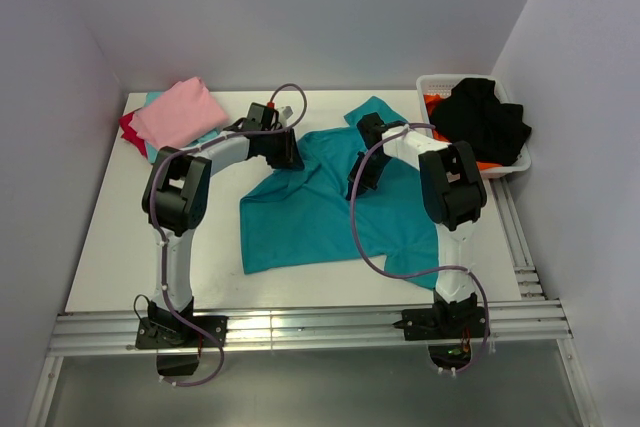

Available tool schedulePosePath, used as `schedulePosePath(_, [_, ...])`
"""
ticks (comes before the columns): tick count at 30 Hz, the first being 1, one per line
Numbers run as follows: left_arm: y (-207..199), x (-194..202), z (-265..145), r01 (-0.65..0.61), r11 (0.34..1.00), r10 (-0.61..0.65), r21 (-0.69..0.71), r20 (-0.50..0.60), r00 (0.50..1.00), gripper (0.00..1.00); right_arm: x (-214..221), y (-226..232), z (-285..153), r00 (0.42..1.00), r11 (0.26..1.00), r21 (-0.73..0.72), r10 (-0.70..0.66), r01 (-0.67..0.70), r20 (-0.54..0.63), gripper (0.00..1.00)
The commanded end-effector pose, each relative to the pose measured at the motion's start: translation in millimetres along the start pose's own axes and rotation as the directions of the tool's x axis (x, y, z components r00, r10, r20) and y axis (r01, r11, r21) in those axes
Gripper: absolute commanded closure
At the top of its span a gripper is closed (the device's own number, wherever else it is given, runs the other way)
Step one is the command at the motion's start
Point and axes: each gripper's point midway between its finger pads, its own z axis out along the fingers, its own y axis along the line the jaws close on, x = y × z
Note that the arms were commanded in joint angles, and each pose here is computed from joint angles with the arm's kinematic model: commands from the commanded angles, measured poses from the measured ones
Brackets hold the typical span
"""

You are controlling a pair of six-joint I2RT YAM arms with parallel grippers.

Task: Fold and stack the t-shirts
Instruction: Flatten the tshirt out

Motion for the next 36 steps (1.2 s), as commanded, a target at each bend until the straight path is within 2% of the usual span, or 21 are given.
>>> schedulePosePath(1, [-11.7, -19.4, -6.4, -0.030, 0.999, 0.029, 0.011, 0.056, 0.998, 0.63, 4.8, -13.0, 12.8, 1.000, 0.998, 0.057, -0.016, 0.015, 0.008, 1.00])
schedulePosePath(4, [-12.1, -20.7, -6.9, -0.032, 0.999, 0.031, 0.010, 0.058, 0.998, 0.65, 4.6, -13.8, 12.2, 1.000, 0.998, 0.057, -0.013, 0.012, 0.010, 1.00])
schedulePosePath(10, [-8.7, -23.9, -9.4, -0.034, 0.999, 0.035, -0.015, 0.069, 0.997, 0.82, 4.6, -12.2, 11.2, 1.000, 0.998, 0.053, -0.018, 0.018, 0.011, 1.00])
schedulePosePath(11, [-10.4, -26.3, -12.0, -0.042, 0.999, 0.043, -0.020, 0.076, 0.996, 0.95, 5.2, -12.2, 11.9, 1.000, 0.998, 0.055, -0.019, 0.019, 0.010, 1.00])
schedulePosePath(12, [-8.2, -28.4, -13.6, -0.043, 0.998, 0.046, -0.039, 0.082, 0.996, 1.00, 5.2, -12.2, 11.9, 1.000, 0.998, 0.055, -0.019, 0.019, 0.010, 1.00])
schedulePosePath(24, [-12.0, -91.8, -71.9, -0.056, 0.993, 0.079, -0.104, 0.240, 0.968, 1.00, 8.9, -11.7, 17.4, 1.000, 0.999, 0.049, -0.016, 0.016, -0.003, 1.00])
schedulePosePath(36, [53.4, -127.4, -98.6, 0.024, 0.974, 0.049, -0.224, 0.311, 0.949, 1.00, 6.0, -13.0, 16.0, 0.998, 0.996, 0.076, -0.055, 0.056, -0.015, 1.00])
